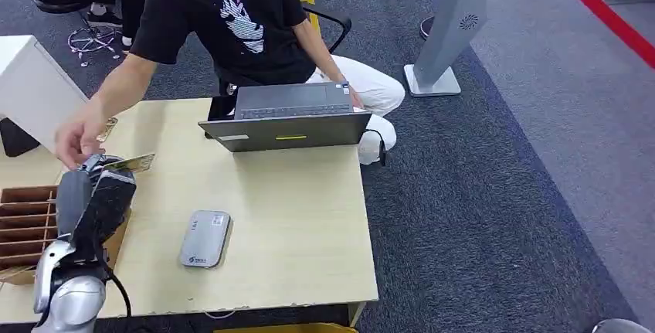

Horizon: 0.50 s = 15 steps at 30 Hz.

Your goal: Pass the card to the sensor for recognition and then transmit it.

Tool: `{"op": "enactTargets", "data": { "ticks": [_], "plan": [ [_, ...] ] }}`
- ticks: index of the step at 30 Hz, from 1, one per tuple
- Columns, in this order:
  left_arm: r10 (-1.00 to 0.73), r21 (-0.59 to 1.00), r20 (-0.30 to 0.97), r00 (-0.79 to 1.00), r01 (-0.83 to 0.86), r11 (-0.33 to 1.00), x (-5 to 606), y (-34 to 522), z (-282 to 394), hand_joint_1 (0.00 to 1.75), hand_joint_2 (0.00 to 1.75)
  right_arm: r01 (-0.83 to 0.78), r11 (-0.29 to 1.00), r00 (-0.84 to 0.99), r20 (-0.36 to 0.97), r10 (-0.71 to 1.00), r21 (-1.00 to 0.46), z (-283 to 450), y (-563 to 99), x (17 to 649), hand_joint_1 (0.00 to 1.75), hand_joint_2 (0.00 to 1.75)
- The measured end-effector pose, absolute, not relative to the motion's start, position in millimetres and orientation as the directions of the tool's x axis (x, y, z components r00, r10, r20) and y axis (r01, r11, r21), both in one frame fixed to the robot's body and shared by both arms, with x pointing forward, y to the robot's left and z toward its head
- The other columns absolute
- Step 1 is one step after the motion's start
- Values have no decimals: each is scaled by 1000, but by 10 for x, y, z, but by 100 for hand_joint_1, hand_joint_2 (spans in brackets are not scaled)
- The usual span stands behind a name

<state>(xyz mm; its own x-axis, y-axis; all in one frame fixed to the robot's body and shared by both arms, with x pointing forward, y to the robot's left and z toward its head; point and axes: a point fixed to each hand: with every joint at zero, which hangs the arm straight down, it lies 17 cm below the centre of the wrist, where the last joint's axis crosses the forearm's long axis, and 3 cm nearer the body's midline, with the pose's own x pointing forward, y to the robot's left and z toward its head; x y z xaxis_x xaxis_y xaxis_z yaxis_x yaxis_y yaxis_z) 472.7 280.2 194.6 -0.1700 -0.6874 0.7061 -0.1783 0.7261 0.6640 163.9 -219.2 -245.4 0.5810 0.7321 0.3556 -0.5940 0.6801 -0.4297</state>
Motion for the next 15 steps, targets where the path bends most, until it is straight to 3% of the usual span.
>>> {"op": "enactTargets", "data": {
  "ticks": [15],
  "plan": [
    [-745,702,652,-141,-260,663,4785,3110,2111,175,175,-582,690,603,342,721,-430,-2476,-2239,1563,0,175]
  ]
}}
